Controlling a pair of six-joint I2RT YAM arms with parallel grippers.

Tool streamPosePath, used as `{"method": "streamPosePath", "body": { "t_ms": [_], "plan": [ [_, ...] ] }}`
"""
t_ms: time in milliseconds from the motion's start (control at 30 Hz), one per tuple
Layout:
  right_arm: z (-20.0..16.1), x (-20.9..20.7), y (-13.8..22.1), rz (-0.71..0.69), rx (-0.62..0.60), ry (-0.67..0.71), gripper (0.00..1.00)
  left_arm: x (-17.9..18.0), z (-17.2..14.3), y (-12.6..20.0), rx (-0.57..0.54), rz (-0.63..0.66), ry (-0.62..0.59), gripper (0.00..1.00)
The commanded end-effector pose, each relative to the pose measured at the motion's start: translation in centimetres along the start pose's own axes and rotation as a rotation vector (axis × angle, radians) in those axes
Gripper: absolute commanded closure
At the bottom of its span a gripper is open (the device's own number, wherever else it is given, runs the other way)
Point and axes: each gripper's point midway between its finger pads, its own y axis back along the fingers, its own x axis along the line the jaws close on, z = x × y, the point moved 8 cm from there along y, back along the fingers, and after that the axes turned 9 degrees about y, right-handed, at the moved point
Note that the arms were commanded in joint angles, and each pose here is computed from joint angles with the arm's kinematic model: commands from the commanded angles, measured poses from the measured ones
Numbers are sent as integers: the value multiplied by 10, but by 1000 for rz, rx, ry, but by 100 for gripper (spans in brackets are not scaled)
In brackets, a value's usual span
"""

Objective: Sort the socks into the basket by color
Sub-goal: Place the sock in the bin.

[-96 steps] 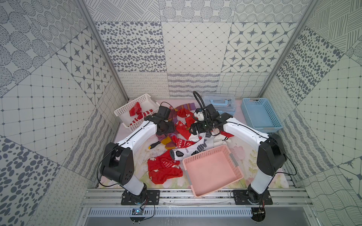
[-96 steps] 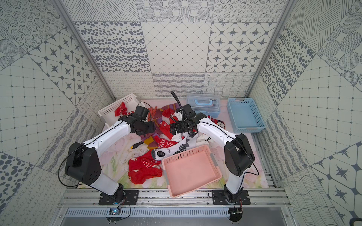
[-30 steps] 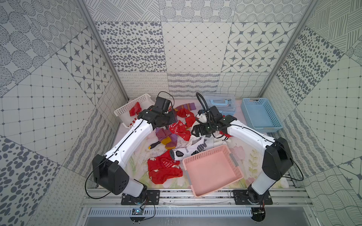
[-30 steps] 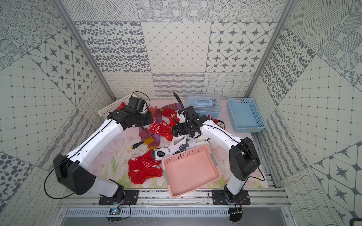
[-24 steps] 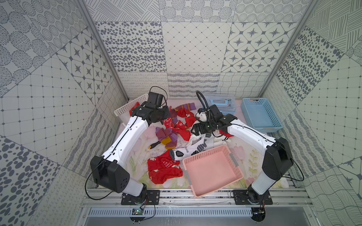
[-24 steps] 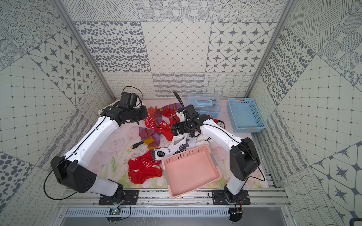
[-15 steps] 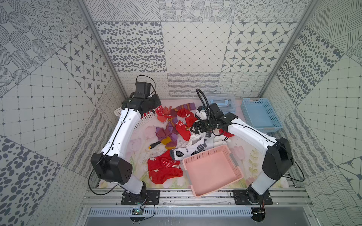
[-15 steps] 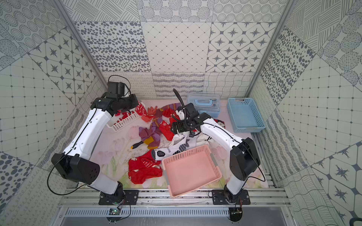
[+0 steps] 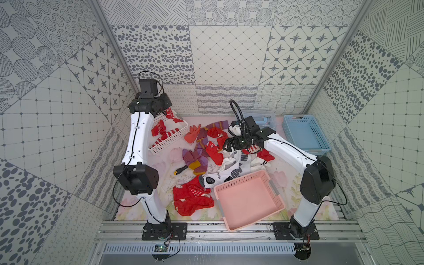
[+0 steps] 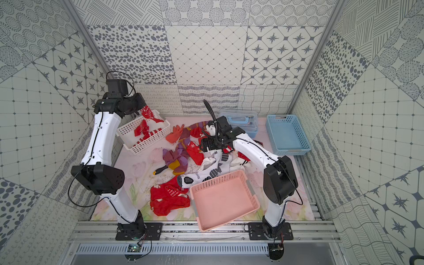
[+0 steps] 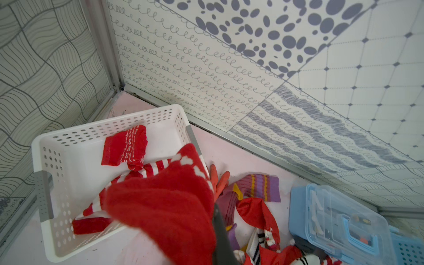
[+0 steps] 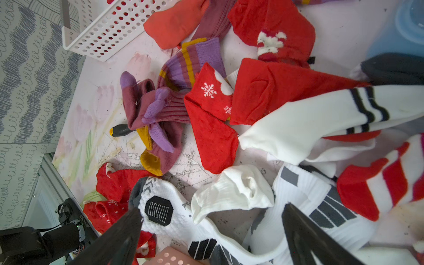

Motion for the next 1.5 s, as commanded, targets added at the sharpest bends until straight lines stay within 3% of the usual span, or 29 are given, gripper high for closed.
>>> {"method": "streamPosePath", "body": {
  "t_ms": [0,367,733,900,1033,1267,1467],
  "plan": [
    [11,-3,-2,23,-15,18,2,23,8,-29,24,112,-52,100],
    [18,-17,-17,-9,35,15,2,73,-47,-138,243,258,-10,100],
    [-22,-36,-32,-71,198,-77,14,102,-101,-168,374,287,44,98],
    [-38,-43,-43,-100,254,-135,20,108,-116,-169,406,283,65,79],
    [-48,-45,-47,-106,280,-166,21,109,-122,-166,418,280,71,51],
    [-60,-43,-50,-71,298,-188,27,97,-113,-142,361,251,54,35],
    [-67,-42,-56,-37,298,-208,43,83,-99,-115,299,216,40,29]
  ]
}}
